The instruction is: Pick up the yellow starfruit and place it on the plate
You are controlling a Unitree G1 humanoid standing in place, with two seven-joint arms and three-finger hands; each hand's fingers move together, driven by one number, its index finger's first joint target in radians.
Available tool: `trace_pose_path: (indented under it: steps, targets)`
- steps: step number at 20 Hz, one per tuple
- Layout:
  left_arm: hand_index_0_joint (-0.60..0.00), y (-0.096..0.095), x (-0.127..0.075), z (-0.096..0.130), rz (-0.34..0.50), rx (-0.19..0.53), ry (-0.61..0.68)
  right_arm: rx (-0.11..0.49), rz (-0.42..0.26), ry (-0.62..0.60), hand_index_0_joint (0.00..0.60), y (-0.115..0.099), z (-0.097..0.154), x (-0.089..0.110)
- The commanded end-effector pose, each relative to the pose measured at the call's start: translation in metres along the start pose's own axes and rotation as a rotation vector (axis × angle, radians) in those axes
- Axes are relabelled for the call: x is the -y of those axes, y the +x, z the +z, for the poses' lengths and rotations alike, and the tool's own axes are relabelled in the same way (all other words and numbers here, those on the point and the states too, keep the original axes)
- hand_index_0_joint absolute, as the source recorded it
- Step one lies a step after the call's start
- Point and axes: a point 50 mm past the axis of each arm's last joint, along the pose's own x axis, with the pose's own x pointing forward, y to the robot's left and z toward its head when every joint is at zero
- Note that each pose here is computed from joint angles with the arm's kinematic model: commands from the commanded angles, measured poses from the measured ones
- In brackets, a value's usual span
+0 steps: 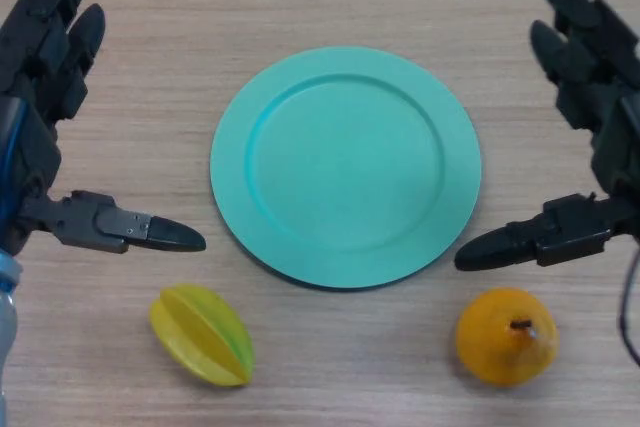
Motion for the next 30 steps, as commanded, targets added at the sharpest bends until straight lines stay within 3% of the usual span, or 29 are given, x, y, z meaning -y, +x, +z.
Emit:
trace_pose_path:
  steps: [1, 7, 11, 13, 17, 18, 23, 26, 30]
  targets:
    - [0.000, 0.002, -0.015, 0.032, 0.037, 0.190, 0.124, 0.206, -0.029, -0.052, 0.000, -0.002, 0.030, 0.009]
    - [0.000, 0.002, -0.011, 0.032, 0.025, 0.198, 0.138, 0.210, -0.031, -0.060, 0.000, -0.002, 0.028, 0.011]
    - [0.000, -0.007, -0.012, 0.032, 0.017, 0.203, 0.116, 0.210, -0.025, -0.048, 0.000, 0.000, 0.028, 0.009]
    - [0.000, -0.013, -0.011, 0.031, -0.013, 0.170, 0.133, 0.208, -0.014, -0.029, 0.000, 0.000, 0.027, 0.007]
    - [0.000, -0.037, 0.000, 0.021, -0.051, 0.015, 0.091, 0.196, 0.006, -0.013, 0.000, 0.004, 0.023, 0.002]
    - [0.000, -0.045, 0.010, 0.012, -0.048, -0.004, 0.145, 0.192, 0.009, 0.000, 0.000, 0.006, 0.022, 0.000]
    - [0.000, -0.065, 0.022, -0.005, 0.065, -0.031, 0.183, 0.199, 0.040, 0.034, 0.000, 0.011, 0.021, -0.009]
    - [0.000, -0.076, 0.024, -0.017, 0.092, -0.123, 0.223, 0.197, 0.057, 0.066, 0.000, 0.013, 0.021, -0.015]
    - [0.000, -0.082, 0.029, -0.035, 0.131, -0.194, 0.254, 0.212, 0.064, 0.080, 0.000, 0.015, 0.024, -0.019]
